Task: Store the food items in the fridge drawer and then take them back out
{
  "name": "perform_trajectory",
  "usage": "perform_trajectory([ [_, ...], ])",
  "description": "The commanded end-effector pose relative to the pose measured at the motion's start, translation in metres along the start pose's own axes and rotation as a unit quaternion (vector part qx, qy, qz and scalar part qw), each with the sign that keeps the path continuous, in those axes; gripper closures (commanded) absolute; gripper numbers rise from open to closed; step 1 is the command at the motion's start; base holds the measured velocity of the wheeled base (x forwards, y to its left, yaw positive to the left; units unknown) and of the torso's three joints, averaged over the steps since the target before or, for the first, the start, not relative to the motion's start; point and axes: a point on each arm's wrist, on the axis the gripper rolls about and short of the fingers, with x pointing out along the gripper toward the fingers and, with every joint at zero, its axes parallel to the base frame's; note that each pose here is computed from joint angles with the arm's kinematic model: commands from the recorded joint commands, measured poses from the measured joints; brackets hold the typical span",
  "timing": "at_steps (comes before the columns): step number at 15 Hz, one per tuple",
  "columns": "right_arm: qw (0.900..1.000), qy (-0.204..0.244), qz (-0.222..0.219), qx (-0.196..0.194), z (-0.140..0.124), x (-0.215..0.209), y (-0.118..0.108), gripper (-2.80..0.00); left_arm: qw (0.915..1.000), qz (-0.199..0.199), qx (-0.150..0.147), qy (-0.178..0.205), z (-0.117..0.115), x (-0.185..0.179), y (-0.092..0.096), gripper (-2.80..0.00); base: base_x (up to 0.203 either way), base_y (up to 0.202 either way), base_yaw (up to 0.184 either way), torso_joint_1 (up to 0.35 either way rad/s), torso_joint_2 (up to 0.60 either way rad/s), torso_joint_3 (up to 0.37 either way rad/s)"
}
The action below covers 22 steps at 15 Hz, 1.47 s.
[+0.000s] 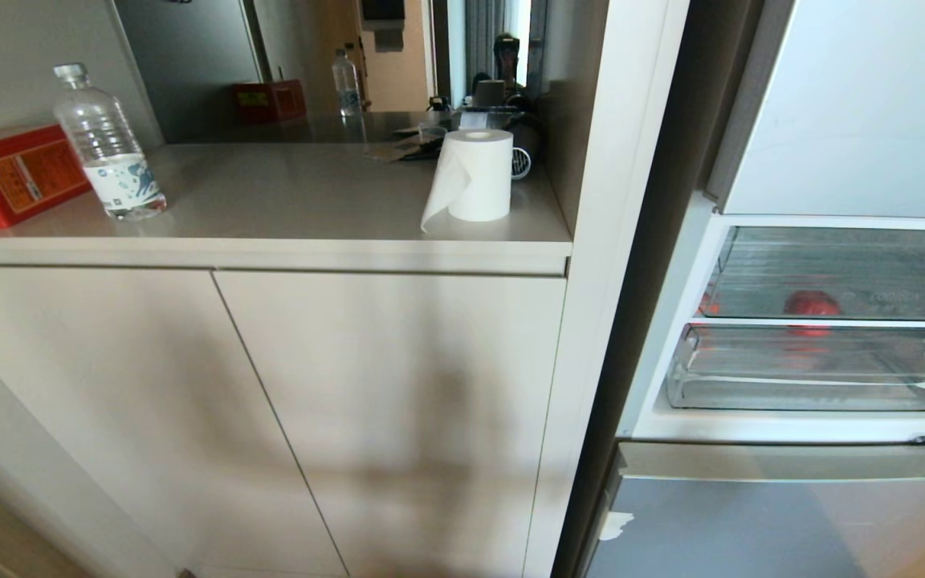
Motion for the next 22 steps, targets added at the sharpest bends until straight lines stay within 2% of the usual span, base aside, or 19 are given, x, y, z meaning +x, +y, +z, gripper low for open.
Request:
perform_trajectory([
  [1, 1.000, 0.001, 0.002, -0.017, 0.000, 0.000, 0.000, 0.00, 1.0000, 0.000, 0.000, 0.000, 0.000, 0.000, 0.000, 0.00, 0.000, 0.000, 0.000, 0.000, 0.00, 0.000],
  [4, 1.000, 0.007, 0.002, -0.023, 0.010, 0.000, 0.000, 0.00, 1.0000, 0.000, 0.000, 0.001, 0.000, 0.000, 0.000, 0.00, 0.000, 0.000, 0.000, 0.000, 0.00, 0.000],
  [5, 1.000, 0.023, 0.004, -0.012, 0.021, 0.003, -0.001, 0.00, 1.0000, 0.000, 0.000, 0.000, 0.000, 0.000, 0.000, 0.00, 0.000, 0.000, 0.000, 0.000, 0.00, 0.000],
  [7, 0.996, 0.087, 0.015, 0.023, 0.047, 0.021, -0.002, 0.00, 1.0000, 0.000, 0.000, 0.000, 0.000, 0.000, 0.000, 0.00, 0.000, 0.000, 0.000, 0.000, 0.00, 0.000],
  [10, 0.977, 0.197, 0.039, 0.073, 0.075, 0.072, -0.002, 0.00, 1.0000, 0.000, 0.000, 0.000, 0.000, 0.000, 0.000, 0.00, 0.000, 0.000, 0.000, 0.000, 0.00, 0.000],
  [12, 0.966, 0.237, 0.050, 0.091, 0.079, 0.114, -0.002, 0.00, 1.0000, 0.000, 0.000, 0.000, 0.000, 0.000, 0.000, 0.00, 0.000, 0.000, 0.000, 0.000, 0.00, 0.000],
  [13, 0.963, 0.246, 0.053, 0.096, 0.078, 0.133, -0.002, -1.13, 1.0000, 0.000, 0.000, 0.000, 0.000, 0.000, 0.000, 0.00, 0.000, 0.000, 0.000, 0.000, 0.00, 0.000],
  [14, 0.962, 0.248, 0.056, 0.099, 0.075, 0.150, -0.002, -2.80, 1.0000, 0.000, 0.000, 0.000, 0.000, 0.000, 0.000, 0.00, 0.000, 0.000, 0.000, 0.000, 0.00, 0.000],
  [17, 0.960, 0.254, 0.063, 0.100, 0.064, 0.188, -0.002, -2.80, 1.0000, 0.000, 0.000, 0.000, 0.000, 0.000, 0.000, 0.00, 0.000, 0.000, 0.000, 0.000, 0.00, 0.000],
  [20, 0.965, 0.235, 0.067, 0.096, 0.055, 0.215, -0.002, -2.80, 1.0000, 0.000, 0.000, 0.000, 0.000, 0.000, 0.000, 0.00, 0.000, 0.000, 0.000, 0.000, 0.00, 0.000],
  [22, 0.973, 0.202, 0.067, 0.092, 0.048, 0.237, -0.002, -2.80, 1.0000, 0.000, 0.000, 0.000, 0.000, 0.000, 0.000, 0.00, 0.000, 0.000, 0.000, 0.000, 0.00, 0.000],
])
